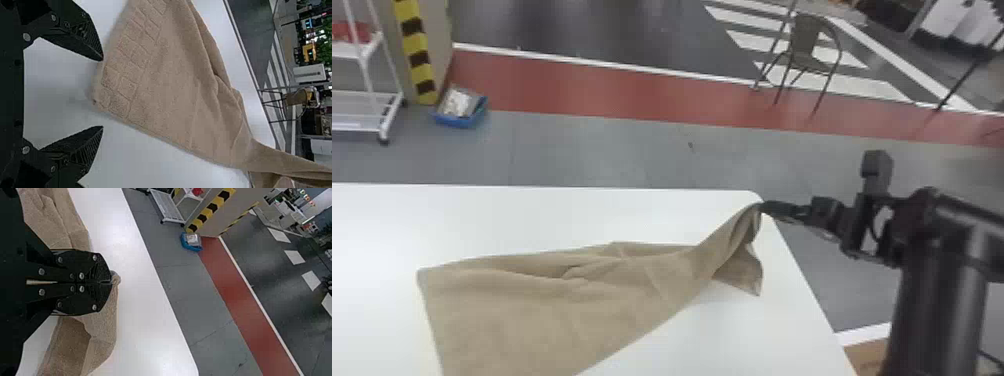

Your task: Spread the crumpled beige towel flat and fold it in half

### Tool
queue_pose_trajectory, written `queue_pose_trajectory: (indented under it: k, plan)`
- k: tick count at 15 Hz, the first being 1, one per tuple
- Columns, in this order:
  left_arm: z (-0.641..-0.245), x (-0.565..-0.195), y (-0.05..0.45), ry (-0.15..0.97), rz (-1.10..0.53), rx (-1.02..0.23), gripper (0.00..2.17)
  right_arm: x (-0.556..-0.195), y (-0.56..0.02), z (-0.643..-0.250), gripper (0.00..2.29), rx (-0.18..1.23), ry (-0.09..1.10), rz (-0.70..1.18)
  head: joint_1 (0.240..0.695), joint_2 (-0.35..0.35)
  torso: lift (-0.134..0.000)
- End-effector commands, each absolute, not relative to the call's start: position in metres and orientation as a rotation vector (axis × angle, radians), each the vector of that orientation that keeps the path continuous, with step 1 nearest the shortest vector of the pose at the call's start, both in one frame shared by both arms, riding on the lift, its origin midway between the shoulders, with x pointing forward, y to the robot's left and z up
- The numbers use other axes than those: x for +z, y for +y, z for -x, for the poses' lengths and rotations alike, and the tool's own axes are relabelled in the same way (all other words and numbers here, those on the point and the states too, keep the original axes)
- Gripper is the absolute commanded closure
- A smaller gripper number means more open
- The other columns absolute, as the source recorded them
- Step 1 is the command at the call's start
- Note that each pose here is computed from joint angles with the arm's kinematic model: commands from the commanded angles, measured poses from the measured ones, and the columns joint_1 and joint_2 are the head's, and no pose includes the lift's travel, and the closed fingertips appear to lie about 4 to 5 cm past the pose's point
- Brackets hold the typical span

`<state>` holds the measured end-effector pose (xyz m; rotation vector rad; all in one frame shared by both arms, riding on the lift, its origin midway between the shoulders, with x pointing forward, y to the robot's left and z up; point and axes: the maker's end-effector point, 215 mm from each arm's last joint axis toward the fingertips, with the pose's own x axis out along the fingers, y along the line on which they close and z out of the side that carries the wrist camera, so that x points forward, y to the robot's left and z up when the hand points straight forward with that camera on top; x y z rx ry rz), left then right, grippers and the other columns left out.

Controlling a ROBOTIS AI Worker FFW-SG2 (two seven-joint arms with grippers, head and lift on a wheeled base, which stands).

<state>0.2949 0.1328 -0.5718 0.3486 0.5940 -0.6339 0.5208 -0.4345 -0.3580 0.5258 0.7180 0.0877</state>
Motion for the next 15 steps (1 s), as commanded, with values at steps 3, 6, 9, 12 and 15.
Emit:
queue_pose_trajectory:
  k: [3, 6, 9, 12, 15]
  plan:
    - [-0.2952, -0.5794, 0.1336, 0.599, -0.357, -0.639, 0.35, -0.3559, -0.4333, -0.5218, 1.21, 0.094, 0.714, -0.529, 0.695, -0.350, 0.000]
    - [-0.2927, -0.5828, 0.1288, 0.602, -0.363, -0.650, 0.35, -0.3546, -0.4323, -0.5227, 1.21, 0.098, 0.711, -0.530, 0.695, -0.350, 0.000]
    - [-0.2972, -0.5787, 0.1258, 0.562, -0.373, -0.644, 0.52, -0.3547, -0.4320, -0.5231, 1.21, 0.098, 0.712, -0.530, 0.695, -0.350, 0.000]
    - [-0.3001, -0.5780, 0.1249, 0.555, -0.379, -0.645, 0.52, -0.3528, -0.4332, -0.5241, 1.21, 0.097, 0.710, -0.525, 0.695, -0.350, 0.000]
    - [-0.3013, -0.5827, 0.1263, 0.561, -0.389, -0.646, 0.52, -0.3536, -0.4322, -0.5233, 1.21, 0.098, 0.714, -0.530, 0.695, -0.350, 0.000]
